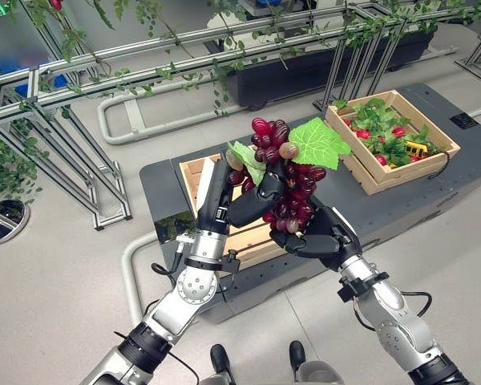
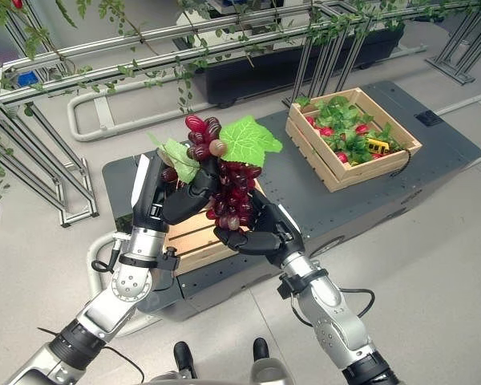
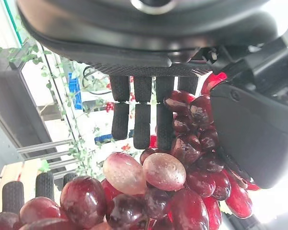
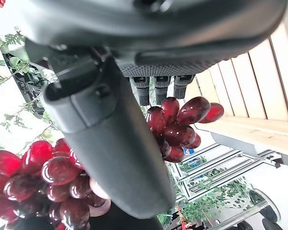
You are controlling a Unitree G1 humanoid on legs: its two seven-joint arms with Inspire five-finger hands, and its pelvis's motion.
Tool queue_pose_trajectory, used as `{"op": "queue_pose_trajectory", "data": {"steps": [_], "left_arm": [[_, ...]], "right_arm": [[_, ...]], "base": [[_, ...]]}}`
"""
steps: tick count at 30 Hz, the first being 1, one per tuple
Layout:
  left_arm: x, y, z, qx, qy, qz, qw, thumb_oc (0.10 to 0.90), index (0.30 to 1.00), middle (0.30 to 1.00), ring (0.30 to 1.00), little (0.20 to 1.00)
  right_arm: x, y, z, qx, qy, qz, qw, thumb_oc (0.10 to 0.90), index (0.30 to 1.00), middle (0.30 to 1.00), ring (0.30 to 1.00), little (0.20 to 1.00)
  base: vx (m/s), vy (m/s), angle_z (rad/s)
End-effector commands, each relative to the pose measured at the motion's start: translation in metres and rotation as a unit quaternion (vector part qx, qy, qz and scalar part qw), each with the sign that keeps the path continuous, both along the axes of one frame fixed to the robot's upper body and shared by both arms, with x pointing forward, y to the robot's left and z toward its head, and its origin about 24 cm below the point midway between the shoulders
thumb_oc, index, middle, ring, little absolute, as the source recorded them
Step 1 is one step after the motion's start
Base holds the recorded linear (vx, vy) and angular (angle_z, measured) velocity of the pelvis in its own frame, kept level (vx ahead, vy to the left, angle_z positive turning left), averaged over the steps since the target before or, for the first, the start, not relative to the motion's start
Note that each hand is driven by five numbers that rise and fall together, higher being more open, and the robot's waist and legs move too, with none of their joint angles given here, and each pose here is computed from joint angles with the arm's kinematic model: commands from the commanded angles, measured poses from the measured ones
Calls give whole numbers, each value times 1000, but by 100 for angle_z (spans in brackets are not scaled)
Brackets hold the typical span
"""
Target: Pick up the fruits from the basket on one side to the basket on the other side
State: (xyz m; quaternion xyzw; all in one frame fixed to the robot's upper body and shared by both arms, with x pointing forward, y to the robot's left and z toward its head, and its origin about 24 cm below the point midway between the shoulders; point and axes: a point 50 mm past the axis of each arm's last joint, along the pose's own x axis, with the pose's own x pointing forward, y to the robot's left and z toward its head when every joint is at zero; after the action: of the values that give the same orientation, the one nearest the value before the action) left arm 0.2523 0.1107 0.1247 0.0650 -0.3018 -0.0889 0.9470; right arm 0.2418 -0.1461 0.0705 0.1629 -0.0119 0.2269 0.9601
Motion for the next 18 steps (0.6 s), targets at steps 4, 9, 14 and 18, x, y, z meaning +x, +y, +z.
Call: {"op": "queue_pose_trajectory", "data": {"steps": [4, 9, 14, 18], "left_arm": [[-1, -22, 15, -25, -61, -67, 996, 400, 300, 300, 300, 300], [-1, -27, 9, -13, -47, -78, 996, 400, 300, 300, 300, 300], [0, -26, 3, -9, -35, -71, 997, 400, 300, 300, 300, 300], [0, -25, 1, -7, -32, -67, 997, 400, 300, 300, 300, 300]], "right_arm": [[9, 15, 64, 90, -159, 24, 983, 576, 564, 564, 564, 564], [11, 17, 64, 98, -156, 26, 983, 400, 300, 300, 300, 300], [10, 17, 59, 109, -139, 19, 984, 400, 300, 300, 300, 300], [10, 17, 58, 104, -141, 18, 984, 400, 300, 300, 300, 300]], "base": [[0, 0, 0], [0, 0, 0], [0, 0, 0], [1, -10, 0]]}}
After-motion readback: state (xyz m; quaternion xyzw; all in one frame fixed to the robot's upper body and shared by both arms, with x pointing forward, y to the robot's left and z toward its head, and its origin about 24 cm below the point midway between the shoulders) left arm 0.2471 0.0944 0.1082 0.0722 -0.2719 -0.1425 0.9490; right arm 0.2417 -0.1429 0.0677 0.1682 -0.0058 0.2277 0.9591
